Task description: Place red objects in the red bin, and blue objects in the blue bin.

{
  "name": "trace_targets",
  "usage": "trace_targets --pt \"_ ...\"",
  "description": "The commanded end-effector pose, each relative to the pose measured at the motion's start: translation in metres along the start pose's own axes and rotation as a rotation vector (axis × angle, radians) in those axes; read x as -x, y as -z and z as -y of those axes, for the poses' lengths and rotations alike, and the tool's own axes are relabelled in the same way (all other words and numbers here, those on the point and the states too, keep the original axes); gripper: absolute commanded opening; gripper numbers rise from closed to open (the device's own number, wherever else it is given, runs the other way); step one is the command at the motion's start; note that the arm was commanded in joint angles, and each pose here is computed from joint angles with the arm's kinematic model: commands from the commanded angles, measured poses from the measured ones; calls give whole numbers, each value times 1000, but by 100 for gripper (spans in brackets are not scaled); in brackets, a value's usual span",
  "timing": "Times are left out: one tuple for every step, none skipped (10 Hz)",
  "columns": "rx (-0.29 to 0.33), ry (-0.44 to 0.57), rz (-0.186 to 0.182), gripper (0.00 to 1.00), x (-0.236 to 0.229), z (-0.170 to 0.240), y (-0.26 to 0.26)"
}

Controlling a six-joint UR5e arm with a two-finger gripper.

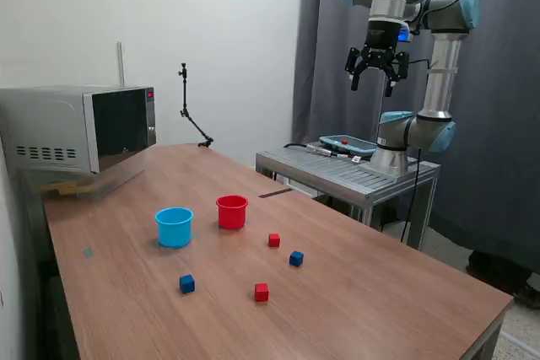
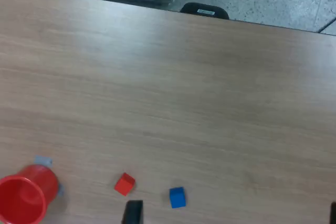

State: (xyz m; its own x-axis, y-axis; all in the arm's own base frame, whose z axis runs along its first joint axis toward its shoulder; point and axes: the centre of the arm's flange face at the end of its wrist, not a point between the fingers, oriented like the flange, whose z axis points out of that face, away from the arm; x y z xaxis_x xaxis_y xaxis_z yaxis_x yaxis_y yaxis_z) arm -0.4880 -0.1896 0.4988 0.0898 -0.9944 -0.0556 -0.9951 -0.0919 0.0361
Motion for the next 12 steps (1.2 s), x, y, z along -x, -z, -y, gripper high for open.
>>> trace_targets --pt "-1 2 0 100 0 0 0" --pt "1 1 0 100 0 -1 0" --pt "3 1 0 100 0 -1 0" --pt "1 1 0 100 0 -1 -1" --pt "0 2 0 100 0 0 -1" --pt "-2 2 0 100 0 0 -2" --pt "-2 2 0 100 0 0 -2" --pt "-4 2 0 100 0 0 -3" --pt "-2 2 0 100 0 0 -2" --pt "-7 3 0 100 -1 1 -4" --pt "-8 4 0 100 -1 1 -6" --pt "-7 3 0 100 -1 1 -5"
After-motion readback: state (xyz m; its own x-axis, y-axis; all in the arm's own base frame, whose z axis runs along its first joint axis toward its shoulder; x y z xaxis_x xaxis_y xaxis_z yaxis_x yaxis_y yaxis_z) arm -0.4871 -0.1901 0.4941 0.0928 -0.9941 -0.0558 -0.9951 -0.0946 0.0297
